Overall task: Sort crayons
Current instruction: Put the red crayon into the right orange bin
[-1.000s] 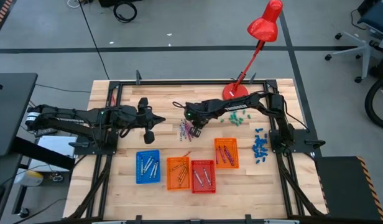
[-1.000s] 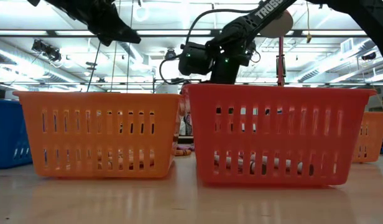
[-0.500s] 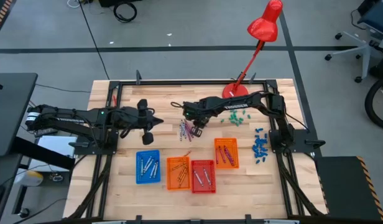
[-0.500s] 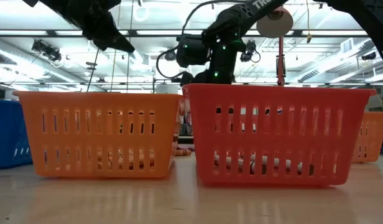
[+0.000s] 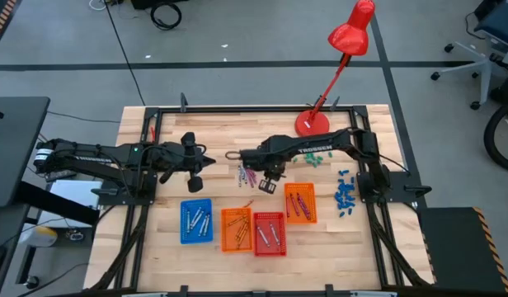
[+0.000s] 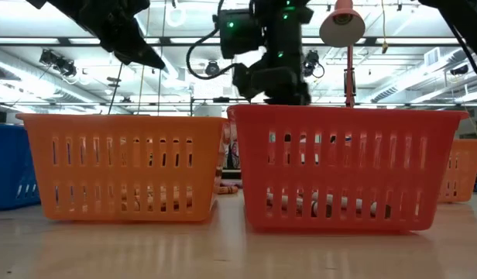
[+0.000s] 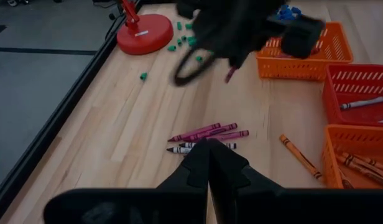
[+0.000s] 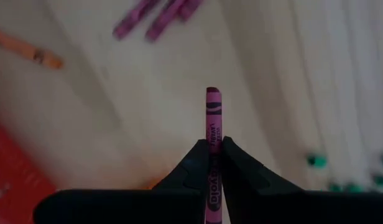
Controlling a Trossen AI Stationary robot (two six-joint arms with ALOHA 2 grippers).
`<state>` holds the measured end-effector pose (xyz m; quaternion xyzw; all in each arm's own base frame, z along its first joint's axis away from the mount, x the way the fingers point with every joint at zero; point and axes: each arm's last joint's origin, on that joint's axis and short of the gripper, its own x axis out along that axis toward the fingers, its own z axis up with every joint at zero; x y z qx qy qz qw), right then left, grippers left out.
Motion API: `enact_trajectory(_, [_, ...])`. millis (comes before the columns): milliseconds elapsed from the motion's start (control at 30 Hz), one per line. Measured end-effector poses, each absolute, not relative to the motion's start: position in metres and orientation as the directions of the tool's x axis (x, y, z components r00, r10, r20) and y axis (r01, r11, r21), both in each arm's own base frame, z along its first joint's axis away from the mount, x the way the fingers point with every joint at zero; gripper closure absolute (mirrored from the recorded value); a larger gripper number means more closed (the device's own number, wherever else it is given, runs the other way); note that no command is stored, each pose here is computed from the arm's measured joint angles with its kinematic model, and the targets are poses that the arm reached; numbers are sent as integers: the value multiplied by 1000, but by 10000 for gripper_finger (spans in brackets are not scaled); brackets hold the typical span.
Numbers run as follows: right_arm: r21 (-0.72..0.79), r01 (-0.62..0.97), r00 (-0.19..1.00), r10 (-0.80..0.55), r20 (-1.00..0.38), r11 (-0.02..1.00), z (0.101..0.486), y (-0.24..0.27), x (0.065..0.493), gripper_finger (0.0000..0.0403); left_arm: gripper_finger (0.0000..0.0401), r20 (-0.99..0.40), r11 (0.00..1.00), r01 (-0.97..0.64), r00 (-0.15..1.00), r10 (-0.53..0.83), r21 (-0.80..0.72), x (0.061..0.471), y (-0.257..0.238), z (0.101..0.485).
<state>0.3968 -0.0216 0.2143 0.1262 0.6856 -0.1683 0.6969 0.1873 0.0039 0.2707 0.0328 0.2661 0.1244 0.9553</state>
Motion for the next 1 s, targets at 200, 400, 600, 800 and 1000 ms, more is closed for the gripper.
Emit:
enact_trajectory(200, [-182,416,-150,-130,-980,891,219,9,380,361,394,-515,967,-224,818,255,123,186,4,269])
enact_trajectory(400, [-256,493,-84,-247,-965,832,251,30,364,361,394,-516,967,-226,818,255,119,186,4,269])
enact_trajectory(600, [-268,558,-94,-261,-961,785,270,61,343,361,394,-515,967,-227,818,255,117,186,4,269])
enact_trajectory(800, [-318,576,-148,-287,-946,753,250,84,330,361,394,-514,967,-227,819,255,117,186,4,269])
enact_trajectory(1000, [-271,593,-148,-228,-962,758,216,91,327,361,394,-514,967,-229,819,255,113,186,4,269])
